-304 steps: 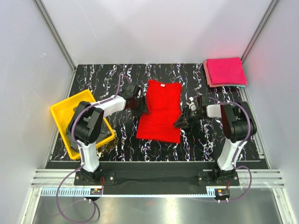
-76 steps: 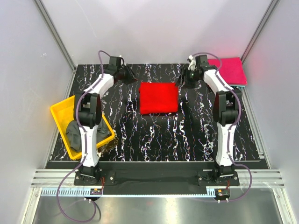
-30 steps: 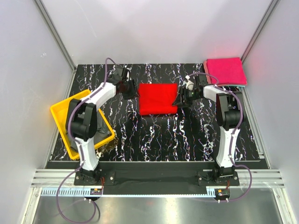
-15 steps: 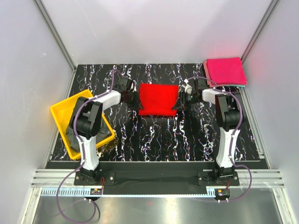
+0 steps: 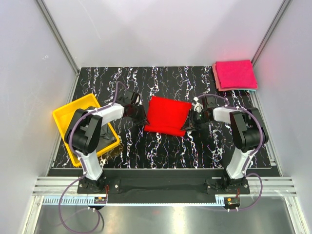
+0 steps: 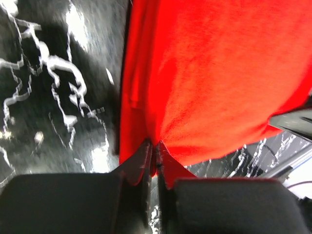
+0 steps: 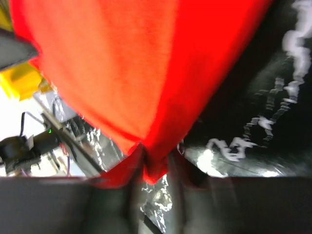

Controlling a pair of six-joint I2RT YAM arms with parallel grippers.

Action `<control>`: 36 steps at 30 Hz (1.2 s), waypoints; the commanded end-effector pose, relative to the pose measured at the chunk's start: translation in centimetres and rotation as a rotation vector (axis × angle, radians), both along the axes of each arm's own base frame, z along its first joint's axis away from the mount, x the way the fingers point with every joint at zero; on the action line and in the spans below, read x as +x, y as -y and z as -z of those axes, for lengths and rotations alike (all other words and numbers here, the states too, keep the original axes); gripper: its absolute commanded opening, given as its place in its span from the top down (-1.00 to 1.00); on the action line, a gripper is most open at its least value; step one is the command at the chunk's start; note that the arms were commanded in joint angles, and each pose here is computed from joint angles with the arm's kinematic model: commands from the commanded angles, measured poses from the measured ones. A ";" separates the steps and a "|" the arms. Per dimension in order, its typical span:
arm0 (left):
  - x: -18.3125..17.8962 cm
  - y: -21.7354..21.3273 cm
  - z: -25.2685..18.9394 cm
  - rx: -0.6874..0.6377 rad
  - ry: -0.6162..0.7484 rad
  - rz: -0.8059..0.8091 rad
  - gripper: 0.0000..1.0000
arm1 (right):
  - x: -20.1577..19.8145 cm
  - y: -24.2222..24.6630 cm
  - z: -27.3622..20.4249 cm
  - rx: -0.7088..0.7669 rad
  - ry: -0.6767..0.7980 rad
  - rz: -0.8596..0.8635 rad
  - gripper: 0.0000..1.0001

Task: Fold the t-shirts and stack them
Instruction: Fold the tshirt

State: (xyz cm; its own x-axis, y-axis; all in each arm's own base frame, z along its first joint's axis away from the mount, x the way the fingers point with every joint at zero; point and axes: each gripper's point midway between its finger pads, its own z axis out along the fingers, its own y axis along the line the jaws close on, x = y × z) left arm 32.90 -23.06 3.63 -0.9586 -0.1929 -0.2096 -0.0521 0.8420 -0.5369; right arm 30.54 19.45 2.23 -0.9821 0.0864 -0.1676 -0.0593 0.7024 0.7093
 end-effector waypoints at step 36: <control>8.4 2.7 -3.4 -0.020 0.163 -0.008 0.17 | 3.9 0.8 -7.9 -0.133 0.172 0.141 -0.07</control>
State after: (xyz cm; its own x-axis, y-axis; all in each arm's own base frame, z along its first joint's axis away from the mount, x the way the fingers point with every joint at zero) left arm 39.79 -25.71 3.52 -0.9313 -0.2179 -0.2919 -0.0205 0.8313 -0.5555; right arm 31.42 20.77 5.91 -0.9752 0.1246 -0.1827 -0.0409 0.7103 0.7027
